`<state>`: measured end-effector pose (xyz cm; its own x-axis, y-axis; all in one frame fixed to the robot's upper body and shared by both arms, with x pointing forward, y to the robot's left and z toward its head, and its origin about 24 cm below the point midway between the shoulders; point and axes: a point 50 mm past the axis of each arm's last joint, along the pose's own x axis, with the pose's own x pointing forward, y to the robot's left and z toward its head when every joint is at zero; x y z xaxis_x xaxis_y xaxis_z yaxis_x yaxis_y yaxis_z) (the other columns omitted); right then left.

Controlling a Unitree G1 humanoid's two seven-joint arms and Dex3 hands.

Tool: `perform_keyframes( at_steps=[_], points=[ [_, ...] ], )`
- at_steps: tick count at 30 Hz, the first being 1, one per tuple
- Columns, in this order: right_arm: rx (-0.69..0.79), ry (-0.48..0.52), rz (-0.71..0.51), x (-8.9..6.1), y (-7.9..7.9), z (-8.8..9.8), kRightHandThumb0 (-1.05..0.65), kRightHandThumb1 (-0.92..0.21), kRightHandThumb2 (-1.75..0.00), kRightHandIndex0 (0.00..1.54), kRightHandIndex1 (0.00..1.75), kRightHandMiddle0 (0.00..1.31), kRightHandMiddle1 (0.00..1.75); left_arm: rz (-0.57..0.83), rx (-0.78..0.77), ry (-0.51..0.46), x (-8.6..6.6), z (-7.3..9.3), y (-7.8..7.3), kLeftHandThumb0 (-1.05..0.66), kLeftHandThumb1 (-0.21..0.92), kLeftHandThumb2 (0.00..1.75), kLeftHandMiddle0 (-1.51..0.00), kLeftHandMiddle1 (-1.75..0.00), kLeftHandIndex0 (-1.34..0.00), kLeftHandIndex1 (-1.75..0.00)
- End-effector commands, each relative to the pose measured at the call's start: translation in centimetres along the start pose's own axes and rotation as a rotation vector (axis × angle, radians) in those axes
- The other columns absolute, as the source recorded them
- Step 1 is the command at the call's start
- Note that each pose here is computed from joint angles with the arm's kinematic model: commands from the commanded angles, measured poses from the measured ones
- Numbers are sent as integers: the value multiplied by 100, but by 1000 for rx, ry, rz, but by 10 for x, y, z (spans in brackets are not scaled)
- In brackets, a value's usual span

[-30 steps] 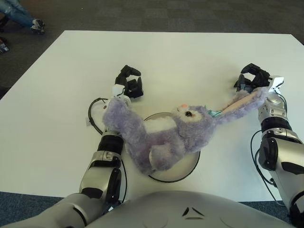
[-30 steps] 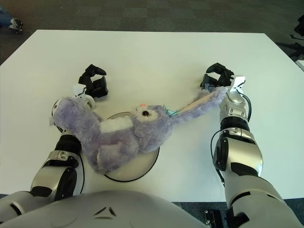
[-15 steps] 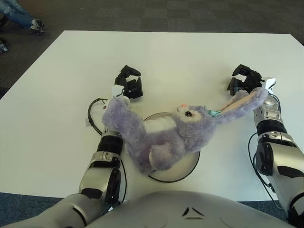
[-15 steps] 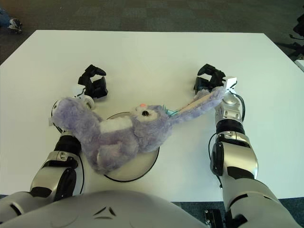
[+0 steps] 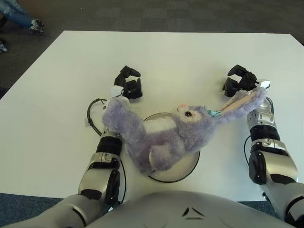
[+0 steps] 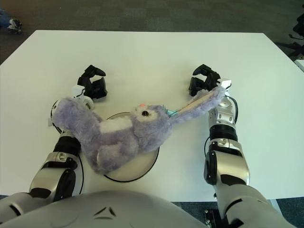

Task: Put the doll into the plate.

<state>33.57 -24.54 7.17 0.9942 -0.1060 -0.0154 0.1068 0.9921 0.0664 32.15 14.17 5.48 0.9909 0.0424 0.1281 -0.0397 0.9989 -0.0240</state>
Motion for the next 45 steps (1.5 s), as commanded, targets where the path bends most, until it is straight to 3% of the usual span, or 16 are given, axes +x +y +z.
perform_keyframes(
  at_steps=[1, 7, 9, 12, 15, 30, 45],
  points=[
    [47, -7, -18, -8, 6, 1, -1, 8, -174, 91, 174, 71, 168, 4, -7, 19, -4, -4, 5, -45, 41, 121, -114, -175, -54, -175],
    [96, -20, -48, -20, 16, 7, -1, 10, -175, 92, 175, 76, 161, 0, -10, 20, -5, -3, 5, -45, 40, 122, -114, -175, -54, -175],
    [114, -22, -57, -24, 19, 8, -30, -11, -154, 115, 175, 70, 169, -2, -8, 21, -5, -3, 5, -45, 40, 122, -114, -175, -54, -175],
    [143, -25, -73, -33, 21, 9, -43, -22, -143, 126, 175, 67, 173, -4, -8, 23, -7, -2, 5, -45, 39, 122, -114, -175, -54, -175],
    [158, -25, -81, -39, 21, 9, -48, -26, -139, 130, 175, 66, 174, -6, -9, 25, -7, -1, 4, -45, 40, 122, -114, -175, -54, -175],
    [272, -56, -95, -51, 27, 12, -49, -31, -132, 127, 175, 62, 175, -31, -16, 20, -10, 1, 4, -44, 42, 119, -113, -175, -52, -175],
    [293, -105, -120, -59, 33, 15, -49, -30, -134, 125, 175, 63, 175, -20, -15, -17, -11, 6, 7, -44, 44, 116, -112, -175, -51, -175]
  ],
)
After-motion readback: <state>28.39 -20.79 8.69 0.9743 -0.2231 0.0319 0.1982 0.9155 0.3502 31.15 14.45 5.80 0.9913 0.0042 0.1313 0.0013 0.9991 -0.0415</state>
